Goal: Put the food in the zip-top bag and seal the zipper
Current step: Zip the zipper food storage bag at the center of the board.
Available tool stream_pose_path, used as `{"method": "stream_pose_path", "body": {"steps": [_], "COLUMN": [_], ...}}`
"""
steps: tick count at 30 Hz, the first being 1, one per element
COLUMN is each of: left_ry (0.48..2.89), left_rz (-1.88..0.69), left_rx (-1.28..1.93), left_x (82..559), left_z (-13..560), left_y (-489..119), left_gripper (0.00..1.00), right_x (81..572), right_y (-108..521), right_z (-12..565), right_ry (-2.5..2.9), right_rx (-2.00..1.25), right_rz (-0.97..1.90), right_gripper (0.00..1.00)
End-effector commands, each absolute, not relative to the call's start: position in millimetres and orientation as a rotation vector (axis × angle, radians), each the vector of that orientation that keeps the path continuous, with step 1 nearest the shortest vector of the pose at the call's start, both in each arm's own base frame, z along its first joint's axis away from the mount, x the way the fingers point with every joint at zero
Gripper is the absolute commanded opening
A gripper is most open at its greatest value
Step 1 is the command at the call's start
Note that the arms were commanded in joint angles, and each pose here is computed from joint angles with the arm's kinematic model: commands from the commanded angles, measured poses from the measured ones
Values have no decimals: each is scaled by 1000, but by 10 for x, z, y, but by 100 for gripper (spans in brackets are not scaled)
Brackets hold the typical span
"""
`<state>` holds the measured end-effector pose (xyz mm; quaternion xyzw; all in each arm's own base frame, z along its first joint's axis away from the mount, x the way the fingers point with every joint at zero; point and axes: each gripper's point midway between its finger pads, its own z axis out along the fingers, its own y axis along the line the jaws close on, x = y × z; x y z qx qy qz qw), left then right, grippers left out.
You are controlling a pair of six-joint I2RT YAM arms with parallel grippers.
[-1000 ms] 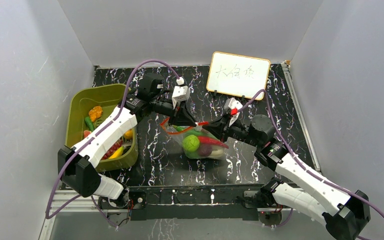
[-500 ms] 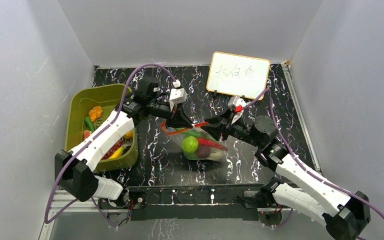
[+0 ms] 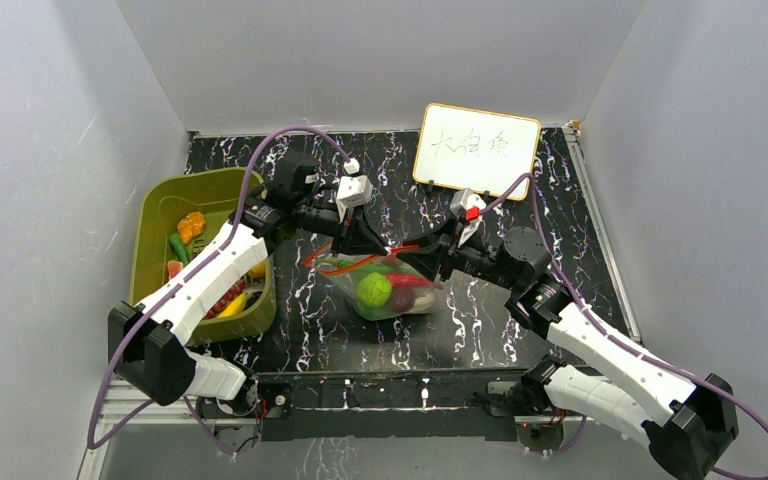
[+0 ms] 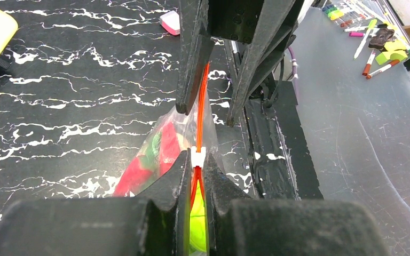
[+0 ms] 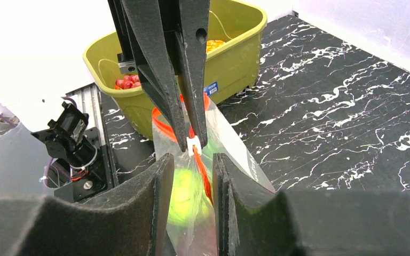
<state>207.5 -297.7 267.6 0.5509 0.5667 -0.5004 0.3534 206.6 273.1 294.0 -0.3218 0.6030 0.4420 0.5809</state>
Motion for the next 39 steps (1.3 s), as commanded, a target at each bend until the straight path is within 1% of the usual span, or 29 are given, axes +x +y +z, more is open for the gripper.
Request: {"method": "stream_pose_path", "body": {"steps": [1,2,3,4,5,6,7,12,20,28,35,39], "left_ry": [1342,1345,1342,1340,1337,1334,1335,1371,1453,1535,1595,1617], "left_rz": [-1320,-1323,-1323,-1322,-1321,-1319,-1314,-1278,-1202,-1144,-1080,-1051], "left_rx": [1437,1436,1436,1436,1434,1433,1431,1418,1388,1354,1320,1302], "left_x": [1972,1971,1971,1969,1970,1967,1970,1983,2021,2042,2120,2133], "left_z": [2902,2899,2910,2920,2936,2953,2962,2956,2924,2905,2906,2895], "left_y": [-2960,-2963,-2964,-2966,-2963,-2962,-2963,-2931,-2855,-2783,-2730,-2698], "left_gripper": [0,0,0,0,0,0,0,0,0,0,0,0], "right_x": [2058,2062,2070,2076,2078,2084,2099,2295,2462,2643,2852,2922], "right_y": [2748,2744,2736,2730,2725,2720,2710,2540,2307,2101,1793,1740], "right_z": [3246,3256,3261,3270,3289,3302,3309,3360,3484,3411,3238,3240], "right_ry": [1307,1302,1298,1295,1290,1287,1288,1318,1344,1392,1479,1492], "right_rx": [-746,-742,-740,-738,-735,-732,-722,-582,-431,-303,-152,-142], "right_rz": [1046,1042,1035,1030,1026,1022,1013,912,805,692,518,466], "right_gripper": [30,29,24,15,10,3,0,0,0,0,0,0]}}
